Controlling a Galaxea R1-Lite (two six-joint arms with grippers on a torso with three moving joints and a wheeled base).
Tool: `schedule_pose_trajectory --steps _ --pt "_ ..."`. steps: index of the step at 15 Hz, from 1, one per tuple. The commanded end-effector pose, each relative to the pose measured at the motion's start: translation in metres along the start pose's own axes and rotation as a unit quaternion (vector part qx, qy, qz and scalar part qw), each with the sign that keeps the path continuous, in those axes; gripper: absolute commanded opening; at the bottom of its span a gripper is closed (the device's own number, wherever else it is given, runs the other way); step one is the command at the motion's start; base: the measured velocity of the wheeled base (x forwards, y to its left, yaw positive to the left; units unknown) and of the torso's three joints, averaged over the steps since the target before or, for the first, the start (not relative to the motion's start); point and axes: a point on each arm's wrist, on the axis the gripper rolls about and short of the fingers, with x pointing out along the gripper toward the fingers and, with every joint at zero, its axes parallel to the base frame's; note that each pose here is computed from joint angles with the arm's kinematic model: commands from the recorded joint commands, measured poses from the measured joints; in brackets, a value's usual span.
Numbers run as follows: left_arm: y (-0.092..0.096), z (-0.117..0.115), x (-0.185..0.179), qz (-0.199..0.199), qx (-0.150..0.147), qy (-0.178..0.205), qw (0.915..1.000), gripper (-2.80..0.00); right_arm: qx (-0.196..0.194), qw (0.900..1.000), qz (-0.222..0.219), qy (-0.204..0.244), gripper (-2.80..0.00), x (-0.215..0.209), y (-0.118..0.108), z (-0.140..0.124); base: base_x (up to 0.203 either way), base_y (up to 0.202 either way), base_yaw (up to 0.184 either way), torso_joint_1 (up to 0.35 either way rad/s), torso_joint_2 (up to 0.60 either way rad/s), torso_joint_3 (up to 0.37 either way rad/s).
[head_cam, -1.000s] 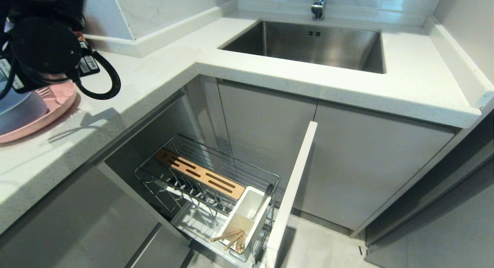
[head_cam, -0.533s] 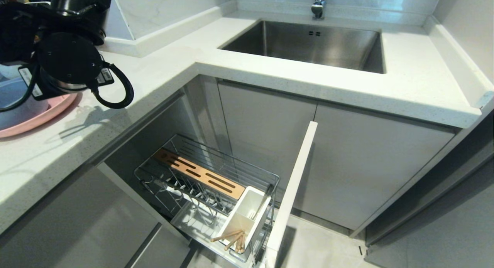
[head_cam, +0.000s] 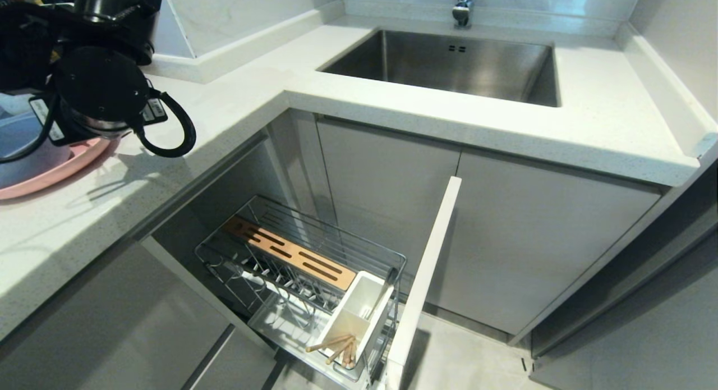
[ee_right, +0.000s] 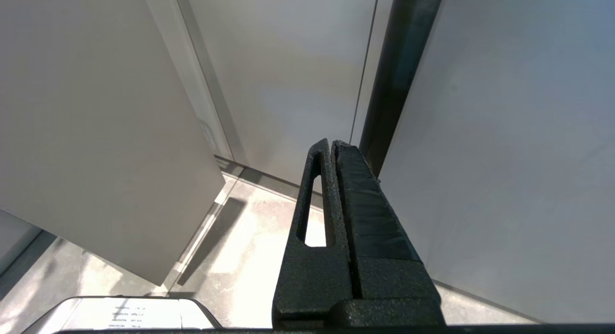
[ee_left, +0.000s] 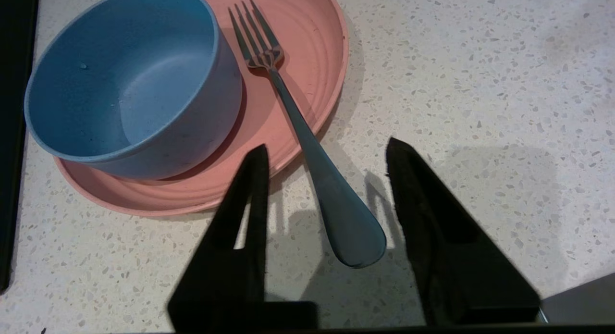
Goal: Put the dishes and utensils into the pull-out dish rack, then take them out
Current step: Take the fork out of the cupboard, then take the chopsticks out of the cupboard
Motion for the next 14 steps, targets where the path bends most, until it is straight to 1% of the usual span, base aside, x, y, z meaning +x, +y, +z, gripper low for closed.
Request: schedule_pose_trajectory --steps 1,3,5,6,9,11,13,14 --pt "0.002 0.001 -0.001 0.003 -0.003 -0.002 1.0000 0.00 0.000 1.000 0.000 0.000 -2.80 0.000 0.000 0.000 0.000 0.000 0.000 0.000 0.00 0.000" --pt "0.010 0.008 -0.006 0.000 -0.016 -0.008 0.9998 0.00 0.000 1.000 0.000 0.000 -2.80 0.000 0.000 0.000 0.000 0.000 0.000 0.000 0.00 0.000" --pt "0.026 0.022 -0.017 -0.011 -0.044 -0.018 0.9988 0.00 0.000 1.000 0.000 0.000 -2.80 0.000 0.000 0.000 0.000 0.000 0.000 0.000 0.00 0.000" --pt "0.037 0.030 -0.024 -0.021 -0.057 -0.022 0.9979 -2.80 0.000 1.000 0.000 0.000 -2.80 0.000 0.000 0.000 0.000 0.000 0.000 0.000 0.00 0.000" --pt "0.072 0.051 -0.045 -0.051 -0.094 -0.037 0.9936 -2.80 0.000 1.000 0.000 0.000 -2.80 0.000 0.000 0.000 0.000 0.000 0.000 0.000 0.00 0.000" --pt "0.090 0.062 -0.056 -0.077 -0.119 -0.043 0.9889 -2.80 0.000 1.000 0.000 0.000 -2.80 0.000 0.000 0.000 0.000 0.000 0.000 0.000 0.00 0.000" --pt "0.106 0.073 -0.067 -0.132 -0.148 -0.043 0.9792 -2.80 0.000 1.000 0.000 0.000 -2.80 0.000 0.000 0.000 0.000 0.000 0.000 0.000 0.00 0.000" --pt "0.117 0.081 -0.075 -0.173 -0.169 -0.044 0.9692 -2.80 0.000 1.000 0.000 0.000 -2.80 0.000 0.000 0.000 0.000 0.000 0.000 0.000 0.00 0.000"
